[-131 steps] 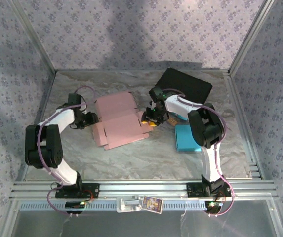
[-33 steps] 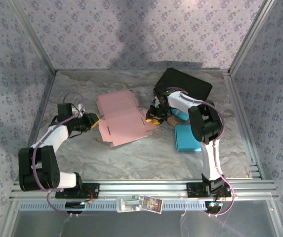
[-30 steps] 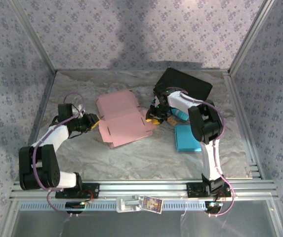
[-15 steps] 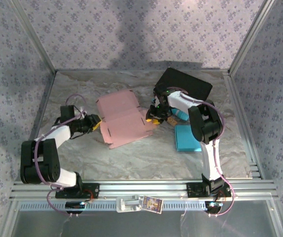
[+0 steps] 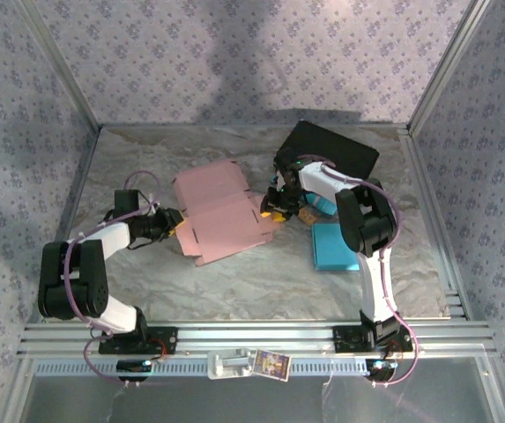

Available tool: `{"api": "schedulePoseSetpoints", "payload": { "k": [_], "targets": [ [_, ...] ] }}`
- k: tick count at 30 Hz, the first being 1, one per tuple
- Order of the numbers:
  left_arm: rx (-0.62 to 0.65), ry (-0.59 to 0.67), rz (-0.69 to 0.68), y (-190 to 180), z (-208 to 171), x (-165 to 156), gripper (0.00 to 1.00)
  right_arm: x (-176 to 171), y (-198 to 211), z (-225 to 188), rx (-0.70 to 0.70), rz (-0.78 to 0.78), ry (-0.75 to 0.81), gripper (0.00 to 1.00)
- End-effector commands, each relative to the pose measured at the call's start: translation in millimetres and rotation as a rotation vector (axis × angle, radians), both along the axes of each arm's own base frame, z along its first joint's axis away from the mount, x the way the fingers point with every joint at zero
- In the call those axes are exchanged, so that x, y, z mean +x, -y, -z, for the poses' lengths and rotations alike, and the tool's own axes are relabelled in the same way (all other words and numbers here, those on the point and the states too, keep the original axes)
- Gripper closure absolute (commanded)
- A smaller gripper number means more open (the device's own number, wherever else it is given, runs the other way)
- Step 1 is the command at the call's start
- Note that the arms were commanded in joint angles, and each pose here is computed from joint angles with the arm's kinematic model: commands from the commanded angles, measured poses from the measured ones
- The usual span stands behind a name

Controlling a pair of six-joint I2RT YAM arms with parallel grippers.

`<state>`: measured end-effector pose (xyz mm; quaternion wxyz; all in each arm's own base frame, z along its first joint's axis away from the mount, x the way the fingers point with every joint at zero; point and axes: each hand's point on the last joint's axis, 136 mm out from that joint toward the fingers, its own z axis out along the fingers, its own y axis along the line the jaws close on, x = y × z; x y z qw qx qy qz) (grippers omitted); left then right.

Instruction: Fold the paper box

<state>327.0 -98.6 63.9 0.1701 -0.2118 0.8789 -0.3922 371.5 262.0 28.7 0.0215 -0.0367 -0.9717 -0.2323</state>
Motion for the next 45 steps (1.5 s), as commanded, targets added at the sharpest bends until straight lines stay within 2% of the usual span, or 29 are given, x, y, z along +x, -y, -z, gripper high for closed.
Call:
{"api": "schedulePoseSetpoints", "payload": {
  "k": [1, 5, 7, 11, 14, 17, 21, 24, 28, 33, 36, 45],
  "targets": [
    [0.021, 0.003, 0.036, 3, 1, -2, 0.80, -5, 9, 19, -0.060, -0.009, -0.034, 0.61],
    [0.022, 0.013, 0.024, 2, -7, -1, 0.94, -1, 7, 12, -0.051, -0.004, -0.019, 0.60],
    [0.007, 0.027, 0.000, 3, -17, 3, 1.00, 3, 7, -6, -0.043, 0.015, 0.018, 0.59],
    [-0.035, 0.060, -0.119, 1, -44, 18, 1.00, 11, 20, -69, -0.023, 0.150, 0.151, 0.51],
    [-0.065, 0.068, -0.241, -5, -65, 29, 1.00, 1, 22, -106, 0.062, 0.275, 0.180, 0.45],
    [-0.114, 0.097, -0.346, -12, -90, 38, 1.00, -16, 9, -127, 0.195, 0.378, 0.155, 0.40],
    [-0.142, 0.115, -0.384, -12, -114, 44, 1.00, -29, -25, -146, 0.381, 0.469, 0.136, 0.28],
    [-0.172, 0.111, -0.391, -11, -121, 45, 1.00, -35, -57, -135, 0.502, 0.499, 0.075, 0.27],
    [-0.198, 0.101, -0.399, -9, -123, 45, 1.00, -26, -85, -134, 0.622, 0.546, 0.056, 0.28],
    [-0.211, 0.100, -0.401, -8, -126, 46, 1.00, -8, -96, -115, 0.741, 0.666, 0.023, 0.31],
    [-0.215, 0.095, -0.400, -7, -125, 46, 1.00, -2, -105, -106, 0.773, 0.688, 0.000, 0.35],
    [-0.223, 0.089, -0.395, -5, -124, 45, 1.00, 11, -105, -92, 0.812, 0.737, 0.030, 0.56]
  ]
}}
